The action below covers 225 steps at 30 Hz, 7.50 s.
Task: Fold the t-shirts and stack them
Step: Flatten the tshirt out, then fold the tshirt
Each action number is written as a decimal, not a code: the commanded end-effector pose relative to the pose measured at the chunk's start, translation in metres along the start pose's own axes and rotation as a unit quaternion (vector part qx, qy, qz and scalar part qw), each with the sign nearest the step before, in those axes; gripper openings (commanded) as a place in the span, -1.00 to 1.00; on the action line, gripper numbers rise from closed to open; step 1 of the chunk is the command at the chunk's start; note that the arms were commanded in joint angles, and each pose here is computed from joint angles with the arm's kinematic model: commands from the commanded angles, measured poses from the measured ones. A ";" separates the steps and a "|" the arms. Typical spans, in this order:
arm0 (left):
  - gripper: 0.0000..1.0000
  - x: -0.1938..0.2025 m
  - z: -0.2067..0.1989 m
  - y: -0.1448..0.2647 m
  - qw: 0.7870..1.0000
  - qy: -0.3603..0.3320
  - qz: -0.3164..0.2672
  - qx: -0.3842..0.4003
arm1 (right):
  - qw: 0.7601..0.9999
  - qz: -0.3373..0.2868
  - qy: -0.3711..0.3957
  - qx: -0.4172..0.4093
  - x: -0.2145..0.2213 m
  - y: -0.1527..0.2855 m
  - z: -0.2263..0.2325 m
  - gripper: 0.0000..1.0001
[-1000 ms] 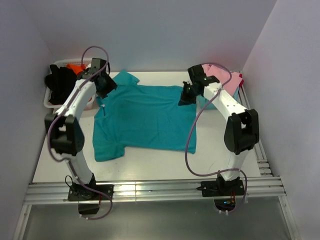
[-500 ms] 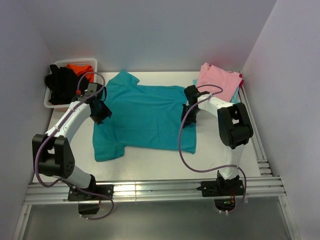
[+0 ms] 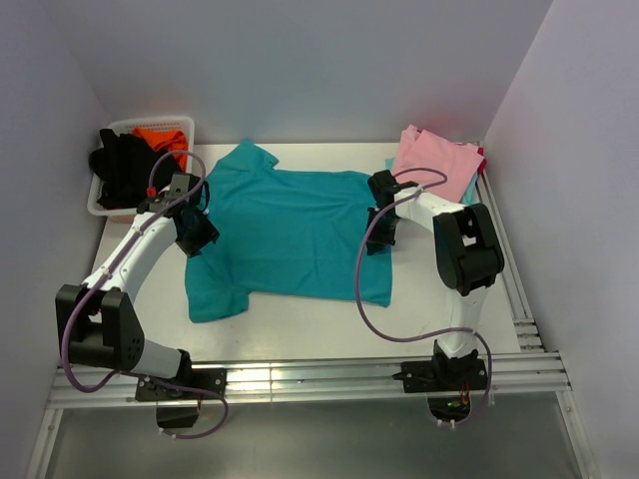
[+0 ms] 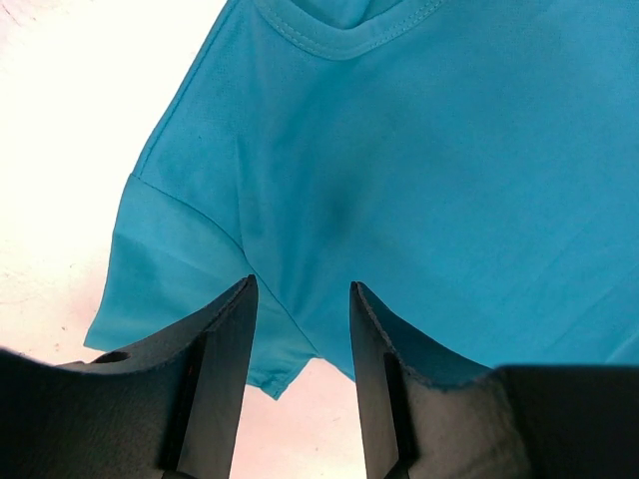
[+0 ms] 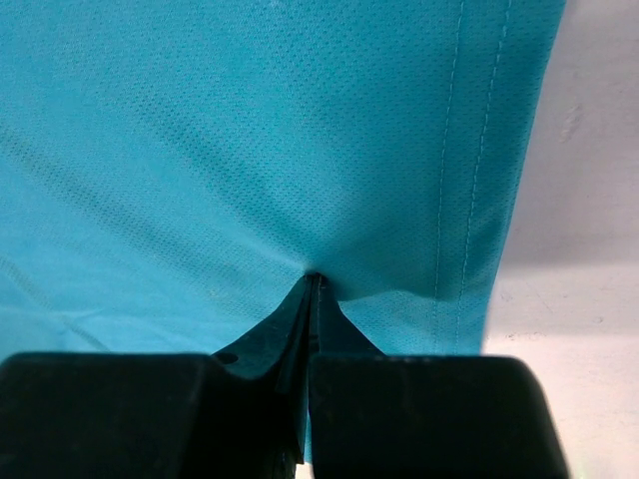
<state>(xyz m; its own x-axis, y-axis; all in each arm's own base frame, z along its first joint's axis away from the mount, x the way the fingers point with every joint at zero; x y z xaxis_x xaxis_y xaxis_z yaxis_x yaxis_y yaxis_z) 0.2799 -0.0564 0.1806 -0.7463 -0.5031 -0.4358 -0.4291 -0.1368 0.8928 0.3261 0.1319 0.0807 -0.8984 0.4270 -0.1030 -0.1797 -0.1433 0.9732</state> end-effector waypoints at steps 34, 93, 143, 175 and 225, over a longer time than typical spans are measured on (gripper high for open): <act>-0.21 0.088 0.058 0.037 0.992 0.049 0.119 0.008 | 0.983 -0.176 -0.019 -0.041 -0.007 0.212 0.002 0.66; -0.99 0.099 0.020 0.005 0.994 0.032 0.095 -0.041 | 0.998 -0.034 -0.050 0.006 0.095 0.070 -0.083 0.50; -0.99 0.090 0.013 0.002 0.994 -0.021 0.103 -0.039 | 0.990 -0.049 -0.105 0.079 0.081 0.027 -0.101 0.18; -0.99 0.074 0.010 0.039 0.991 -0.024 0.132 0.000 | 0.992 -0.051 -0.086 0.075 0.083 0.086 -0.096 -1.00; 0.97 -0.056 -0.020 -0.013 0.998 0.019 0.046 0.028 | 0.981 -0.109 -0.099 0.128 -0.036 0.115 -0.052 0.91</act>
<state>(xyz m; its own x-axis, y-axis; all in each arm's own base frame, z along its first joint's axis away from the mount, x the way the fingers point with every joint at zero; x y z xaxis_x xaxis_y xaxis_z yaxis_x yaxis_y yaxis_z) 0.3589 -0.0418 0.2092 -0.7546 -0.5487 -0.3599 -0.4068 -0.0392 0.9127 0.3296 0.0553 0.1994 -0.7497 0.5842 -0.3108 -0.2451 0.1912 0.9505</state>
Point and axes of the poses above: each gripper's point midway between its finger pads, its own y axis back along the fingers, its own z axis along the line the jaws close on, x = y × z, the point moved 7 cm from there along y, back along the fingers, and after that the axes turned 10 degrees about -y, right-handed, at the moved point
